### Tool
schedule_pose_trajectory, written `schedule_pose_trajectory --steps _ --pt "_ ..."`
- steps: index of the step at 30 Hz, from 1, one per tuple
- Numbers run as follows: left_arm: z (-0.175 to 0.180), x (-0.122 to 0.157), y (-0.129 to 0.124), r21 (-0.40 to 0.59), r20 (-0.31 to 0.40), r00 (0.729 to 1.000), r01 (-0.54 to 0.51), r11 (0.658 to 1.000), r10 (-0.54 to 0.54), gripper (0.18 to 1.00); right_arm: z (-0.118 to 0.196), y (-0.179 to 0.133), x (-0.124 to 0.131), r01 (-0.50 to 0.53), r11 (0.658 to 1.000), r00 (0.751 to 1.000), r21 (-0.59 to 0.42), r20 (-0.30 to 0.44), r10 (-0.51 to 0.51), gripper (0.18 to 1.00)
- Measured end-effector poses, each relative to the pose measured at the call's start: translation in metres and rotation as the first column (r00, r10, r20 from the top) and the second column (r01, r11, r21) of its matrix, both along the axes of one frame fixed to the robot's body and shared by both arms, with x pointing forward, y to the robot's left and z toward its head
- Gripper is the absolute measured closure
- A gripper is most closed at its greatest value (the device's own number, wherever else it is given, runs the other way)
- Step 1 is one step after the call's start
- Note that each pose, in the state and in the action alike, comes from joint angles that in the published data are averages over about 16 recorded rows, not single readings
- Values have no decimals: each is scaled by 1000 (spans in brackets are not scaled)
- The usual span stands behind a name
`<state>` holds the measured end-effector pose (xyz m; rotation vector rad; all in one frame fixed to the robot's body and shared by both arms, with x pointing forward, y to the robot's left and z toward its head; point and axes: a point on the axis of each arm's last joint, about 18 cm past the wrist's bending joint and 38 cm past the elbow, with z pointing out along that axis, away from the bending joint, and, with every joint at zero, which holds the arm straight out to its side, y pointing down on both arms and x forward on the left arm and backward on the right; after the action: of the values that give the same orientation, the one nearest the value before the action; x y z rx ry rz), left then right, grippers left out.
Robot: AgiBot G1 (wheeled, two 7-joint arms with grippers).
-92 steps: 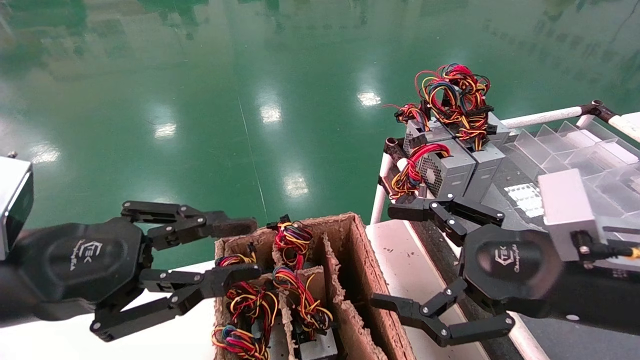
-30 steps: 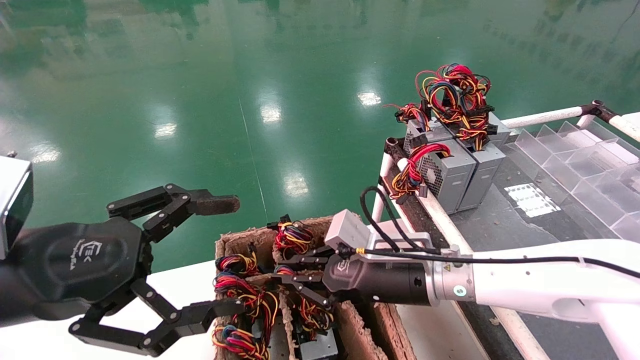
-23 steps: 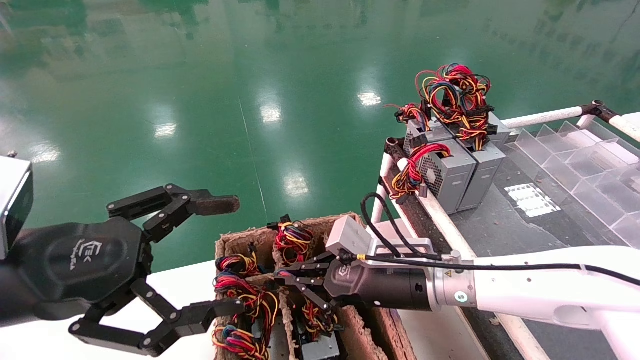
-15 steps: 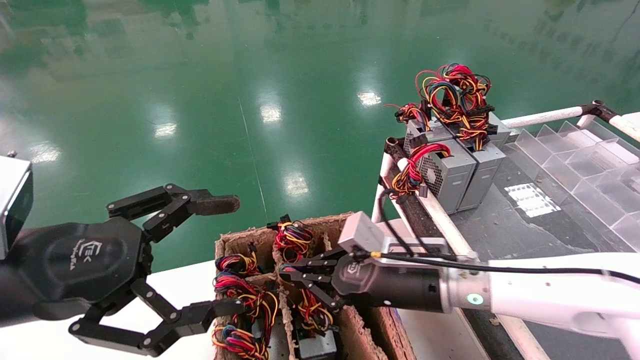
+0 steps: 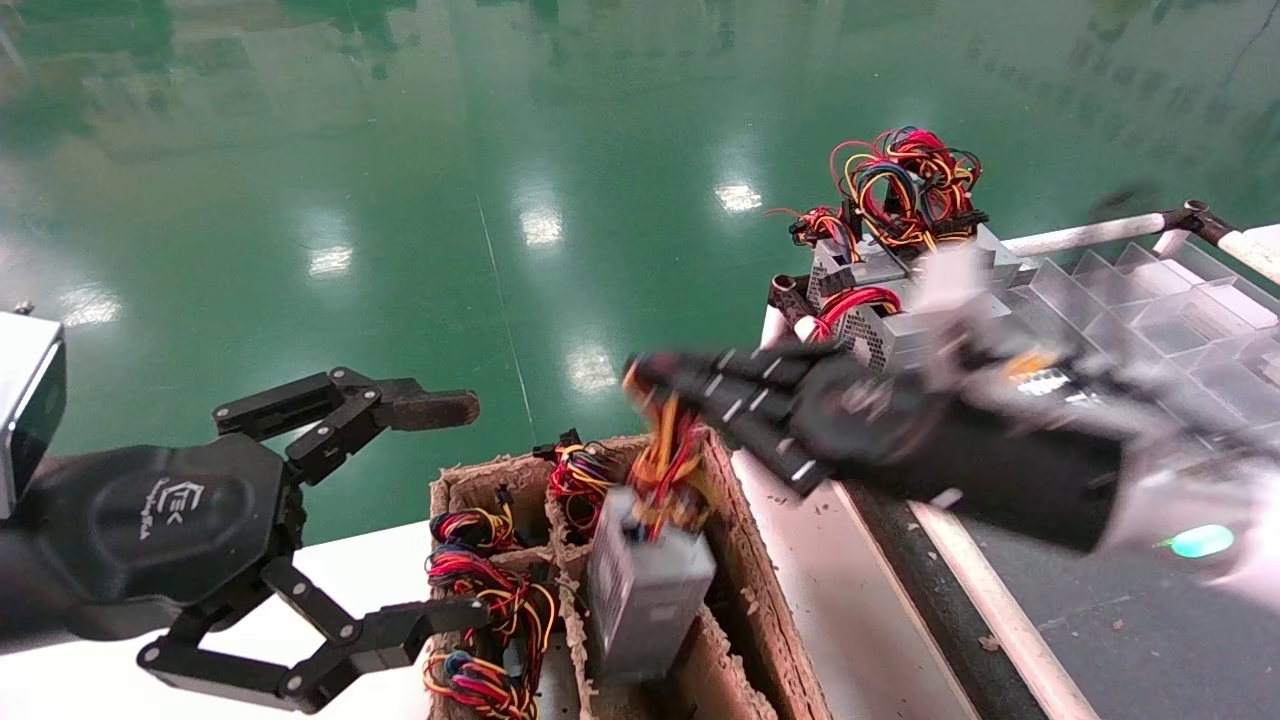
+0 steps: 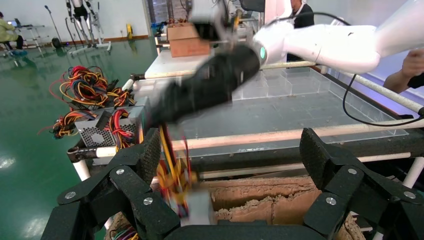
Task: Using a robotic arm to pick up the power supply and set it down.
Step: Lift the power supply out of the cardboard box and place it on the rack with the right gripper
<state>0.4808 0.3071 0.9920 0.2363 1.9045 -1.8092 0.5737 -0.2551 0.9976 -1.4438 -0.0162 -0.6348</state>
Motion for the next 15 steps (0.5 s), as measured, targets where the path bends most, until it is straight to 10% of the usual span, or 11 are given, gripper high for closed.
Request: schedule_pose_trajectory --steps 15 --pt "0 0 0 0 0 1000 0 1000 0 184 107 -113 -43 119 967 962 225 215 -168 948"
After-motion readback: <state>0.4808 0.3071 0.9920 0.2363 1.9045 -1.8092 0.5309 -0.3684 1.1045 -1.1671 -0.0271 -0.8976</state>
